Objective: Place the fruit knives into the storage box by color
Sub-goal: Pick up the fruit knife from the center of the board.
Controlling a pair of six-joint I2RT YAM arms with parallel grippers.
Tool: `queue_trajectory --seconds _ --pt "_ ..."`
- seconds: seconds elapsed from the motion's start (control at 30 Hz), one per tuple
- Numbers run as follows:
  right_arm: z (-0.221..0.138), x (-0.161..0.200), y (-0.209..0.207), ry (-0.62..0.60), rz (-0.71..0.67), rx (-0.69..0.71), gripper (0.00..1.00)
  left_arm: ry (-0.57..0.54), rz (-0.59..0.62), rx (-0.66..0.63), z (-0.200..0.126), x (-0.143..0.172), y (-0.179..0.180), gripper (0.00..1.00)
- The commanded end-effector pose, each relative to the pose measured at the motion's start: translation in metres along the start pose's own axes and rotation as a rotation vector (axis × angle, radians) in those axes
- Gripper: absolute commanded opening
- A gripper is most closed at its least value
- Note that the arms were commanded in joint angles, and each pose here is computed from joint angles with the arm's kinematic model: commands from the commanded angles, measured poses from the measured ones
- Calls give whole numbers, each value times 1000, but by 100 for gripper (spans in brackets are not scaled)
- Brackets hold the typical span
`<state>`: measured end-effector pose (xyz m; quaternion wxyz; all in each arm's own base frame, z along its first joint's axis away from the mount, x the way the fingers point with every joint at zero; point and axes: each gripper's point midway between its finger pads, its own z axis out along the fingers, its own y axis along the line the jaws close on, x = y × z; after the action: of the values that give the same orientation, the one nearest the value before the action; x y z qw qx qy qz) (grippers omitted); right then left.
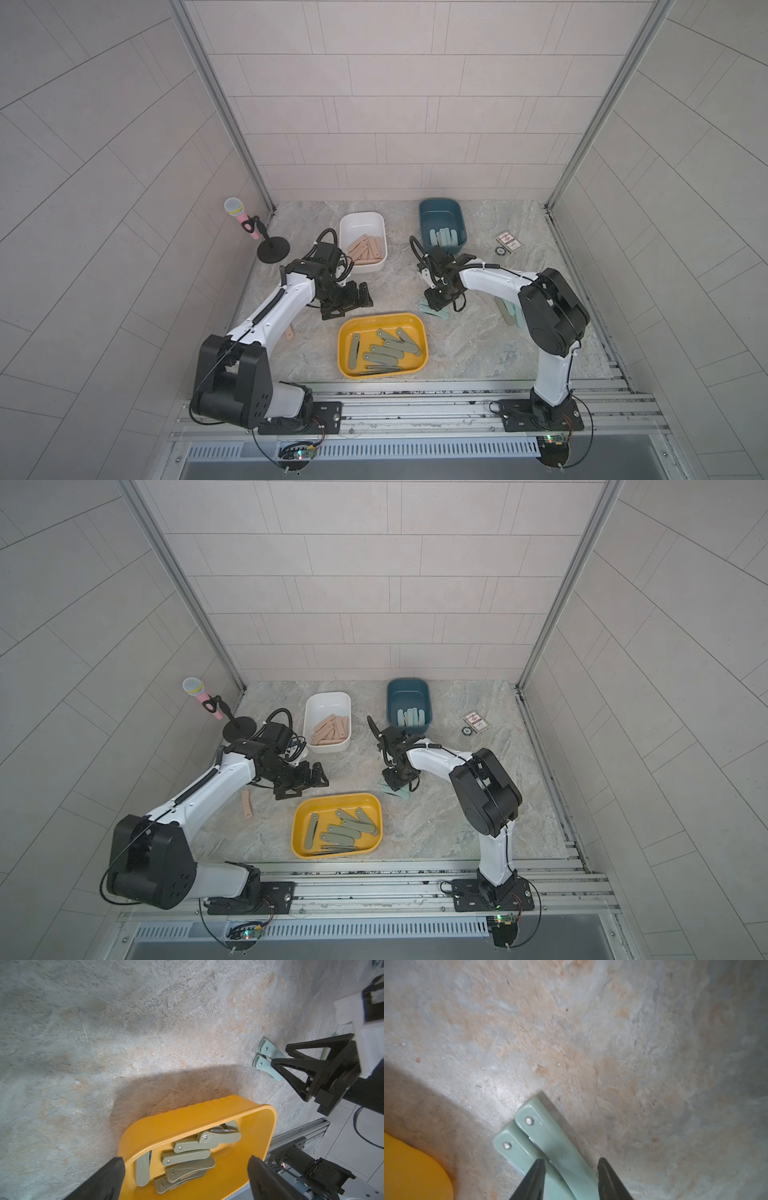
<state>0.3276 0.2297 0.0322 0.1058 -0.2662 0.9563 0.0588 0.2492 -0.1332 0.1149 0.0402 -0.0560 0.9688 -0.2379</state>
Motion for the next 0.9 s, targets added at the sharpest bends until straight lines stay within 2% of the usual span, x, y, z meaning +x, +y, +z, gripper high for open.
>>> queue_trajectory --seconds 0.0,0.37,0.53,0.7,0.87 --pt "13 9 -4 55 -13 15 45 0 22 10 -3 -3 -6 100" --pt "19 6 -21 64 21 91 51 -4 24 13 -4 -3 -7 100" --pt "31 21 -40 94 108 186 39 -3 28 8 -5 -5 -7 100" --pt "19 17 -47 52 182 148 24 1 30 0 -4 -9 -7 100" --pt "-5 2 -49 3 204 130 21 0 37 3 -5 -14 -10 100"
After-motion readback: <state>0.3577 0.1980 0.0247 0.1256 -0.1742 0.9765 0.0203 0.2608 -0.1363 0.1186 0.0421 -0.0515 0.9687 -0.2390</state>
